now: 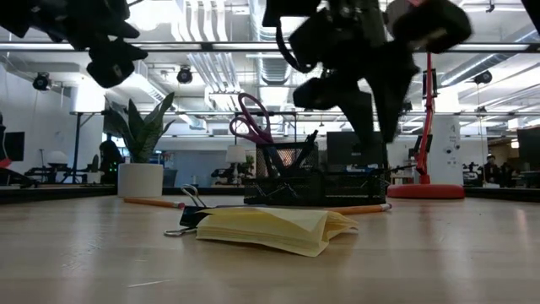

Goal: Pick and place office supplies into organizer
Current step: Put the bottom orange pencil into the black desk organizer

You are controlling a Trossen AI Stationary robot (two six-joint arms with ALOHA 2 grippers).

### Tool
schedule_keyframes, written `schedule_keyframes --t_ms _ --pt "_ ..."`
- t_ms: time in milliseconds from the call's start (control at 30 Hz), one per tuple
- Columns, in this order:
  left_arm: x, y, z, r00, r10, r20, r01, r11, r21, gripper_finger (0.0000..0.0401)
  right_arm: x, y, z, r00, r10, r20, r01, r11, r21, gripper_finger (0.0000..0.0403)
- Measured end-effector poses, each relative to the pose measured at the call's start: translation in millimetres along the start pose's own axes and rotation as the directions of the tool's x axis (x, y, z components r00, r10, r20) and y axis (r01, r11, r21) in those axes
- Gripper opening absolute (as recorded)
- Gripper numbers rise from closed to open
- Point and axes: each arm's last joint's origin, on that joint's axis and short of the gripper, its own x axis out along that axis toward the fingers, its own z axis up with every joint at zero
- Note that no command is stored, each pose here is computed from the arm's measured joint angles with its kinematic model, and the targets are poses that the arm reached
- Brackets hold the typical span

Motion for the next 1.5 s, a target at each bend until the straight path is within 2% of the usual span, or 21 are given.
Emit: schedule_keyframes --t_ms 133,333,467,667,1067,1233,1500 --pt "3.6 2.6 -8.6 1.0 -0.015 0.002 0.015 1.0 0.006 0.0136 21.9 11.3 3.3 1.0 -0.006 0.011 0.007 1.0 -0.029 0.0108" --pt "8.8 7.6 -18.3 1.0 -0.017 0.002 0.017 1.0 0.006 0.0136 42.2 3.5 1.3 0.992 -0.122 0.021 0.121 0.991 0.063 0.0121" --pt "11.3 9.9 -22.2 1.0 -0.018 0.007 0.018 1.0 0.007 0.0136 45.9 -1.5 -1.9 0.992 -0.121 0.02 0.119 0.989 0.085 0.0126" --pt "13.2 9.6 -19.7 0.999 -0.018 0.03 0.017 1.0 0.01 0.0136 64.4 -6.3 -16.7 0.994 -0.103 -0.045 0.107 0.989 0.107 0.013" --pt "13.4 9.5 -18.2 0.999 -0.01 0.047 0.012 0.999 -0.036 0.0136 46.6 -8.1 -14.4 0.985 -0.174 0.016 0.171 0.979 0.11 0.013" --pt "13.4 9.7 -18.1 0.999 -0.003 0.05 0.005 0.999 -0.036 0.0136 60.5 -14.2 -17.8 0.983 -0.182 0.028 0.18 0.981 0.071 0.013" --pt "13.8 10.1 -18.3 0.999 0.006 0.049 -0.004 0.999 -0.039 0.0136 75.2 -22.6 -37.2 0.983 -0.182 -0.034 0.185 0.977 0.103 0.0119"
